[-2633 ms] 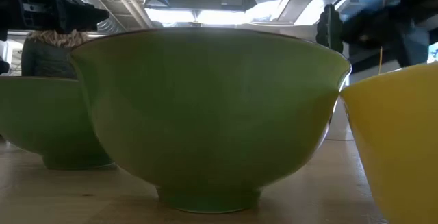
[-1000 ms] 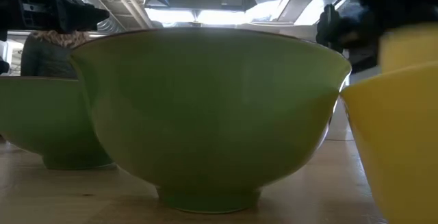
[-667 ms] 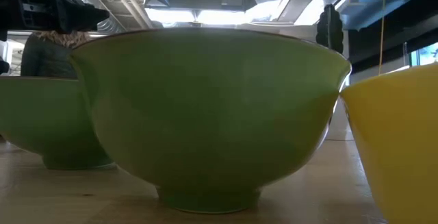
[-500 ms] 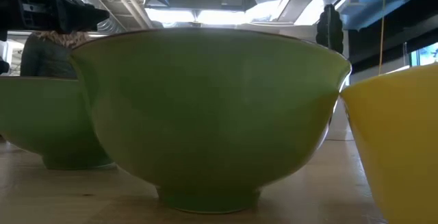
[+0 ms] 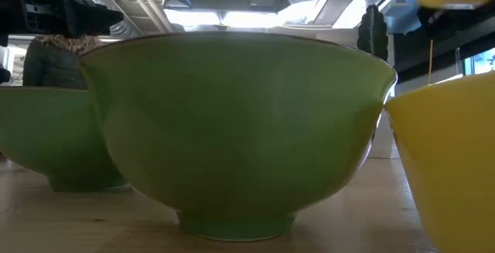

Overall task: Pick & Place Mini bowls
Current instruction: Stack the yellow bowl on the yellow bowl on the shelf

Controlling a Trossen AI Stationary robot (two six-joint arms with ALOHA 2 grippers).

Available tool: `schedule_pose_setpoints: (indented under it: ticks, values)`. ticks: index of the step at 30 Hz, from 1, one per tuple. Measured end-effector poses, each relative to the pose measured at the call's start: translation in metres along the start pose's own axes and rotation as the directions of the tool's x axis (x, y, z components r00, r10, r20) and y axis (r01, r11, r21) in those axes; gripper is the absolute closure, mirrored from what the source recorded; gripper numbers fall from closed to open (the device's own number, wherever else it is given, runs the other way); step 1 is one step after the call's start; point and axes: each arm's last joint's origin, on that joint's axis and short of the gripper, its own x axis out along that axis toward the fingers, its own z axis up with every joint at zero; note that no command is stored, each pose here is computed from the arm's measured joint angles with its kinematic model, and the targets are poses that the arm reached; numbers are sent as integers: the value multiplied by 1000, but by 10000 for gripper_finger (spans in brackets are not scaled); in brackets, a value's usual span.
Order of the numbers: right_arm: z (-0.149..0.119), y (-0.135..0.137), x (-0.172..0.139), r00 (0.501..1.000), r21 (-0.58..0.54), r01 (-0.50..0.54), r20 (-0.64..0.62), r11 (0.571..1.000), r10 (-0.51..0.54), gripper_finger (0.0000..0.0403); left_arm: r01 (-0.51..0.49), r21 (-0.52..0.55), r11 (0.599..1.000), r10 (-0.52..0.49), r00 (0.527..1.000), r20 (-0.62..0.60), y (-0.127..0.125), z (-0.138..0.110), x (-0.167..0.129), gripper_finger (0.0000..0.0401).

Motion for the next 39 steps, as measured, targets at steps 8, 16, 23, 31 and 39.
schedule_pose_setpoints:
  ticks: [8,16,23,31,39]
  values:
    - [-27,-4,8,1000,13,4,-22,1000,-4,397,0,0,1000,0,1000,1,0,0,0,395]
    - [-39,-6,13,999,14,9,-33,1000,-9,397,0,0,1000,0,1000,1,0,0,0,395]
    - [-31,-9,13,994,-15,112,7,994,-112,397,-1,0,1000,1,1000,1,0,0,0,395]
    - [24,-2,27,987,-142,161,7,977,-161,399,-3,12,1000,3,1000,8,0,1,0,395]
    - [120,1,65,940,-307,309,-46,900,-339,399,-3,13,1000,3,1000,8,0,1,0,395]
